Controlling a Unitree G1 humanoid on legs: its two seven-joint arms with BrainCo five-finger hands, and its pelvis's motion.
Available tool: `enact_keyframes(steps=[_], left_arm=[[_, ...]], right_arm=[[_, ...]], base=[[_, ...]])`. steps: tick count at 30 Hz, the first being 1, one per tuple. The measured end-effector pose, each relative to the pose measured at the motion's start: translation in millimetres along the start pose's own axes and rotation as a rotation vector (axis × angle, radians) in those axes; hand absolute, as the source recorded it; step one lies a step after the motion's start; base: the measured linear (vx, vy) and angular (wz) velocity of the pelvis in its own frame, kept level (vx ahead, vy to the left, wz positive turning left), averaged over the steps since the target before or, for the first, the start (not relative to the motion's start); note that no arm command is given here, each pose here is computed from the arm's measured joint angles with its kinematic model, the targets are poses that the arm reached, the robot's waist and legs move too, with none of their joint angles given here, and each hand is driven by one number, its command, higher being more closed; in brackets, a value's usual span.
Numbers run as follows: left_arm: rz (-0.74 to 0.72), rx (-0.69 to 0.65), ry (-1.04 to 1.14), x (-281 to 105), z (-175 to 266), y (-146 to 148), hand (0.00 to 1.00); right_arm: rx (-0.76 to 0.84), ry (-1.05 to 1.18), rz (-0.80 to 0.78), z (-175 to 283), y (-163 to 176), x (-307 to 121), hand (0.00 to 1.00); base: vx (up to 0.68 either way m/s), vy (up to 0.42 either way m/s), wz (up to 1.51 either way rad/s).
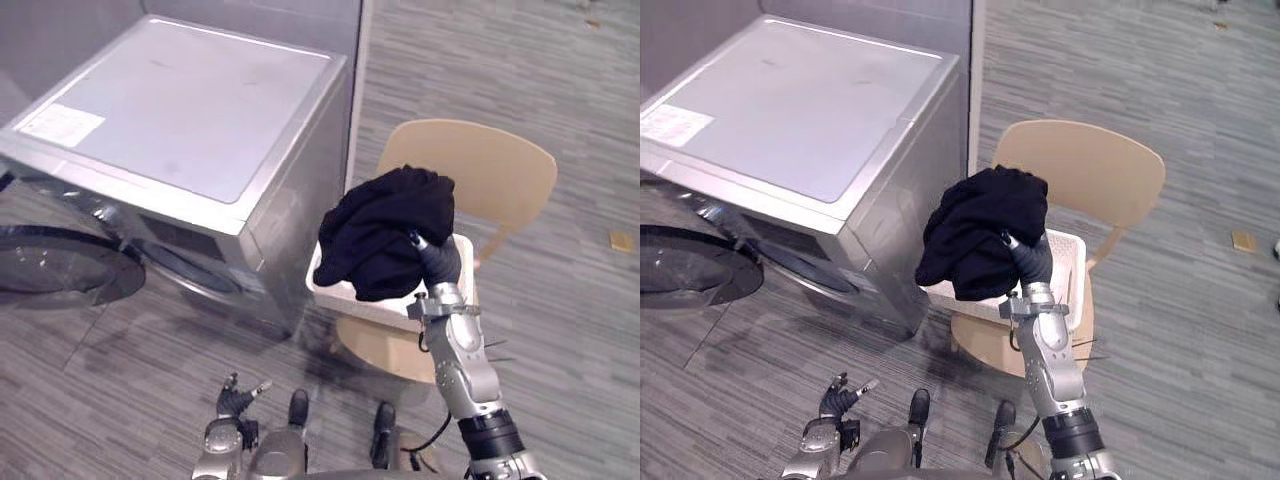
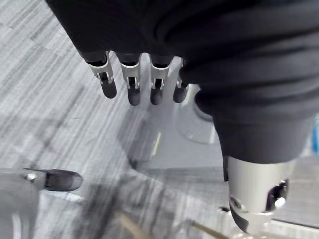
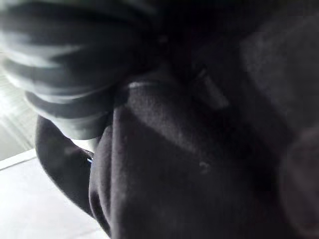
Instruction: Pick up the laundry basket with both hands and put the clothes into the washing machine.
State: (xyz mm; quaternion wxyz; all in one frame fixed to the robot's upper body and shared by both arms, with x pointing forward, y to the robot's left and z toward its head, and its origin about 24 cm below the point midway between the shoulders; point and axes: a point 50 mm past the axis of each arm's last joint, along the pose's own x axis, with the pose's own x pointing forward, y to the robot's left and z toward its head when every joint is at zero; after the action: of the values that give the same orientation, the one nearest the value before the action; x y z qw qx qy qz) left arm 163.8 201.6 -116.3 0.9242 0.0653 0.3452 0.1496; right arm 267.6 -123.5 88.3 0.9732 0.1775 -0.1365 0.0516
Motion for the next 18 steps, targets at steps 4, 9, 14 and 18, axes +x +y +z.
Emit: enact_keyframes(steps=[4, 9, 14, 18], left_arm=[[0.007, -0.061, -0.086, -3, 17, -1, 0.0], [-0.126, -0.111, -0.161, -18, 32, -39, 0.0], [-0.211, -0.141, -0.404, -31, 85, -50, 0.0], [-0.275, -0.133, -0.565, -40, 118, -60, 0.0]], right_arm=[[-0.069, 0.01, 0.104, -5, 19, 9, 1.0], [-0.218, 0.061, 0.085, -12, 1, 16, 1.0], [-0.311, 0.051, 0.033, -5, -16, 23, 1.0], [-0.365, 0.06, 0.069, -4, -20, 24, 1.0]], base=[[-0.15, -0.257, 0.69], [-0.3, -0.186, 0.81], [-0.18, -0.054, 1.17], [-0.05, 0.103, 0.57]])
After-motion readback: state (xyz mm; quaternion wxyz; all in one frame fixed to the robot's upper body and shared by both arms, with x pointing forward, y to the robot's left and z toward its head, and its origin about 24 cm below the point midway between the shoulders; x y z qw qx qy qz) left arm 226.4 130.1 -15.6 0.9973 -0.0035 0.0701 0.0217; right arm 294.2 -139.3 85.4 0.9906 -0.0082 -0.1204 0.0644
